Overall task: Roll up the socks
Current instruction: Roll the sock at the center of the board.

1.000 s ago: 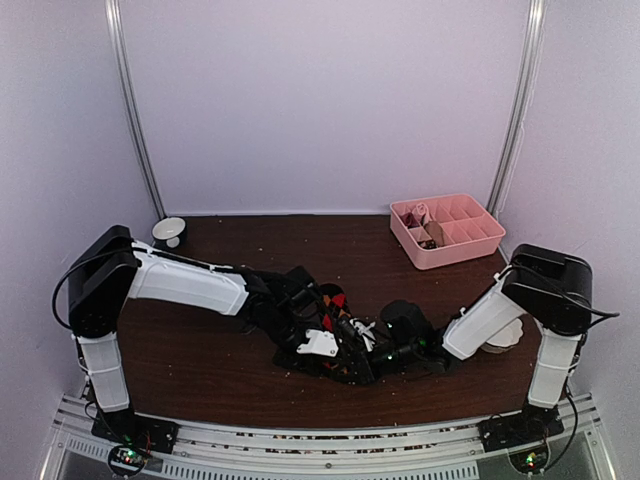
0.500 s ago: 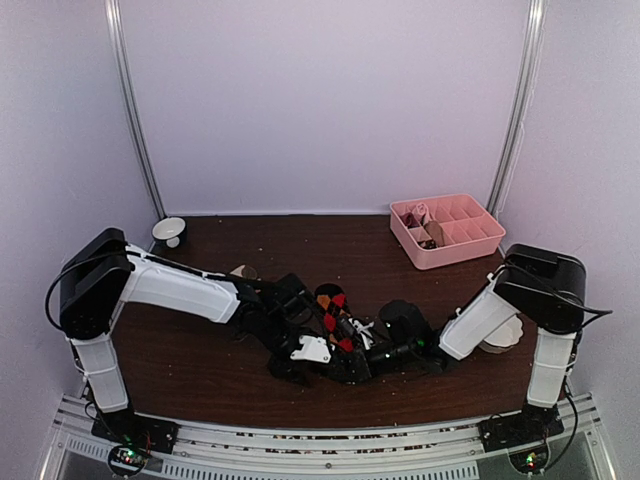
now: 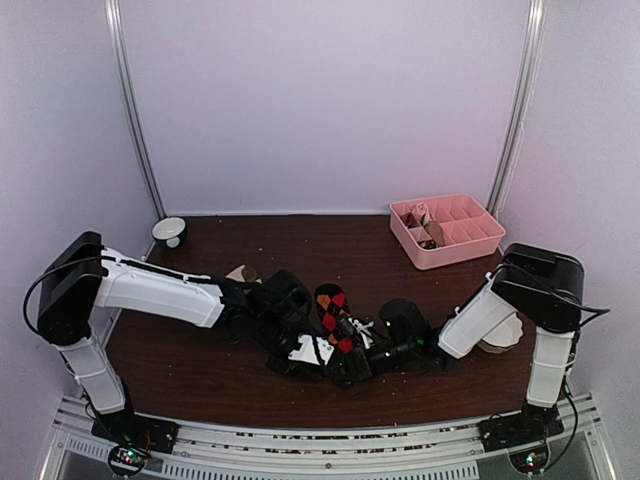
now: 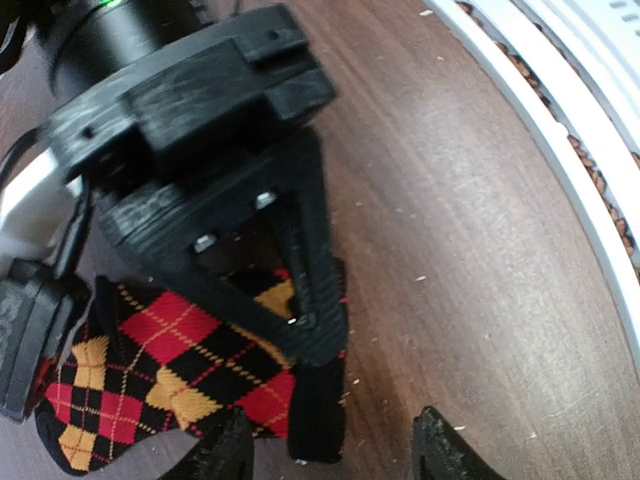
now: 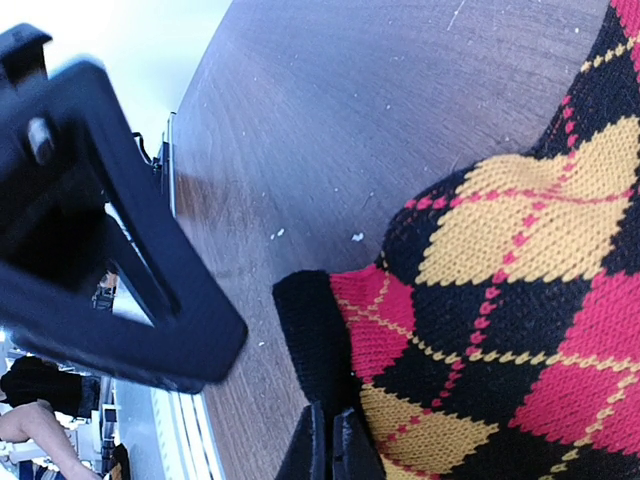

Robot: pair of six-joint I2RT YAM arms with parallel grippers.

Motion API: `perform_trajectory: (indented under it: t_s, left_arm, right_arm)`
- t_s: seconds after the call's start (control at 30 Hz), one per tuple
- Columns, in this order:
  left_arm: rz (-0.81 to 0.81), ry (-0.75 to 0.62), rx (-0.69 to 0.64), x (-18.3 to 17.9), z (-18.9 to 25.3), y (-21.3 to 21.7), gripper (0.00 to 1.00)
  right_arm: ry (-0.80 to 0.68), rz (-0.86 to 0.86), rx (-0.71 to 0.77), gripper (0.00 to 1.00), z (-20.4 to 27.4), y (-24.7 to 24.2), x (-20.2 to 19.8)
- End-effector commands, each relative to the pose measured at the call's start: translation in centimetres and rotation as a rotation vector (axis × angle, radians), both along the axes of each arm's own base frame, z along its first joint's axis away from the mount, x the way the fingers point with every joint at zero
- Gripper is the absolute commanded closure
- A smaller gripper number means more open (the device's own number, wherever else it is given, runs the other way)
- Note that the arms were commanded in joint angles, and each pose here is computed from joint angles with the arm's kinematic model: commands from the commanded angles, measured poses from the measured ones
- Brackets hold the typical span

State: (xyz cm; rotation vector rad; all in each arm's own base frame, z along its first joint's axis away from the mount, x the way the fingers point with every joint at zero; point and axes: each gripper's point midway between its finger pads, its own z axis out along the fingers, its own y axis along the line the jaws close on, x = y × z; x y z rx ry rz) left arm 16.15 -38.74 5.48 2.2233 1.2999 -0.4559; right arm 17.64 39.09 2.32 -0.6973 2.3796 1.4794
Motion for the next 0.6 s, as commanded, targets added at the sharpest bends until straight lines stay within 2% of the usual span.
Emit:
perform_trajectory:
  t_s: [0.0,0.17,0.43,0.57]
  left_arm:
    - [-0.046,0.001,0.050,-0.8,-1.7,-0.2,0.51]
    - [-0.031,0.003,0.090,0.0,-2.7,-0.8,0.59]
    - [-0.008,-0.009,0.140,0.8,-4.1,-0.3,0.66]
    - [-0.015,0.001,0.171,0.4,-4.9,0.5,0.76]
  right_arm:
    - [0.093,-0.034,-0.144,1.00,-4.2,-2.0,-0.6]
    - [0.099,-0.032,-0.144,1.00,-4.3,-2.2,-0.8]
    - [0.104,-0.026,-0.131,1.00,-4.0,-2.2,-0.9]
    - [0.111,-0.028,-0.123,1.00,-3.9,-2.2,-0.8]
